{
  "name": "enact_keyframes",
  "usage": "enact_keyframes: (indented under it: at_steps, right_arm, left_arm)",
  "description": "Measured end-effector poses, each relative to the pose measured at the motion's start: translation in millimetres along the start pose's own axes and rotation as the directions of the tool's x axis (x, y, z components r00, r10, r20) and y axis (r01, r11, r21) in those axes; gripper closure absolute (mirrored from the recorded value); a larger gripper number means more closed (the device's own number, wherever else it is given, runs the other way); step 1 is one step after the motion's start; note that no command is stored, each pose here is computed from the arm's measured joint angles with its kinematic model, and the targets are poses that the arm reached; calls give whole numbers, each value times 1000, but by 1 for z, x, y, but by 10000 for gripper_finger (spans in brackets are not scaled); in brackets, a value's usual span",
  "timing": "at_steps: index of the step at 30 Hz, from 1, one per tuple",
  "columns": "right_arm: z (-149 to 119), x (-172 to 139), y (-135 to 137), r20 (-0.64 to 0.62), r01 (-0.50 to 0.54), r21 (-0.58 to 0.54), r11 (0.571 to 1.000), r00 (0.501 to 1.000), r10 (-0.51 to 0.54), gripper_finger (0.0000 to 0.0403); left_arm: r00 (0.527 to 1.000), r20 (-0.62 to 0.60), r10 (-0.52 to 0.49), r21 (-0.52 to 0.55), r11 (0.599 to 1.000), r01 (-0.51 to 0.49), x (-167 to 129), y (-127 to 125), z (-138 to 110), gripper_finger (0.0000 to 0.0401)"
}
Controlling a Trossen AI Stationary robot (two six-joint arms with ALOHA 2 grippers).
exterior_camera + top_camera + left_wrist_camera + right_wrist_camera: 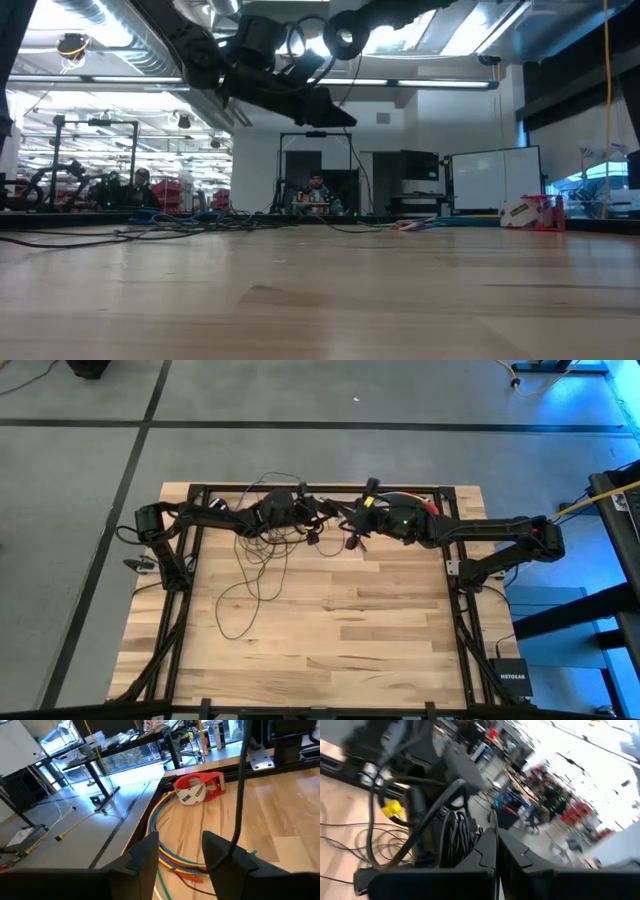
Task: Coiling cords
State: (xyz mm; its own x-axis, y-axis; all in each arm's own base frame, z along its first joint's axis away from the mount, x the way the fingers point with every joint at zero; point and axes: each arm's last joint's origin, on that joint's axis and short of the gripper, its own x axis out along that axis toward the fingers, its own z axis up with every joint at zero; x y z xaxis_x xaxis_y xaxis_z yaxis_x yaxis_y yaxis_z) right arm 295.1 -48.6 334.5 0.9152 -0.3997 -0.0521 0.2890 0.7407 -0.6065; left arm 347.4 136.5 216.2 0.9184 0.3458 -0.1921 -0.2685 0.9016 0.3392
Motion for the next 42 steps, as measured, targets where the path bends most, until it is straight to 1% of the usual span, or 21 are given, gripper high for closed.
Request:
enact_keyframes:
  at_steps: [2, 5, 13, 17, 19, 21, 23, 26, 30, 33, 36, 39, 42]
  right_arm:
    - [2, 0, 1, 48, -39, -25, 999, 998, 41, 398]
    - [6, 0, -1, 96, -29, -39, 999, 995, 33, 398]
    - [8, -3, -4, 104, -21, -60, 998, 994, 27, 398]
    - [8, -3, -4, 100, -15, -62, 998, 995, 21, 398]
    - [7, -3, -4, 87, -1, -61, 998, 996, 7, 398]
    - [7, -3, -4, 82, -3, -62, 998, 997, 8, 398]
    - [7, -3, -4, 80, -2, -63, 998, 997, 7, 398]
    - [7, -3, -4, 80, -1, -68, 998, 997, 7, 398]
    - [7, -3, -5, 78, 3, -81, 997, 997, 3, 398]
    - [7, -3, -4, 76, 2, -81, 997, 997, 4, 398]
    - [7, -3, -4, 75, 1, -81, 997, 997, 5, 398]
    - [7, -3, -4, 75, 1, -82, 997, 997, 6, 398]
    - [7, -3, -4, 75, 1, -81, 997, 997, 5, 398]
  left_arm:
    - [1000, -1, -10, 23, 1000, 10, 0, -3, 1, 258]
    - [1000, -4, -25, 52, 998, 26, 0, -8, 2, 258]
    - [999, 2, -44, 128, 991, 43, 0, -15, 4, 258]
    - [999, -7, -42, 128, 991, 42, 0, -15, 4, 258]
    - [999, -52, 0, 129, 992, 7, -3, -13, 4, 258]
    - [995, -87, 52, 135, 990, -40, -10, -12, 10, 258]
    - [993, -91, 70, 137, 989, -57, -17, -10, 18, 258]
    - [993, -98, 62, 136, 989, -48, -24, -10, 25, 258]
    - [991, -120, 52, 122, 992, -37, -25, -11, 24, 258]
    - [987, -156, 40, 131, 991, -20, -26, -12, 20, 258]
    - [988, -148, 36, 133, 991, -17, -28, -14, 23, 258]
    - [991, -124, 39, 131, 991, -23, -29, -14, 27, 270]
    - [993, -107, 39, 124, 992, -26, -28, -13, 28, 301]
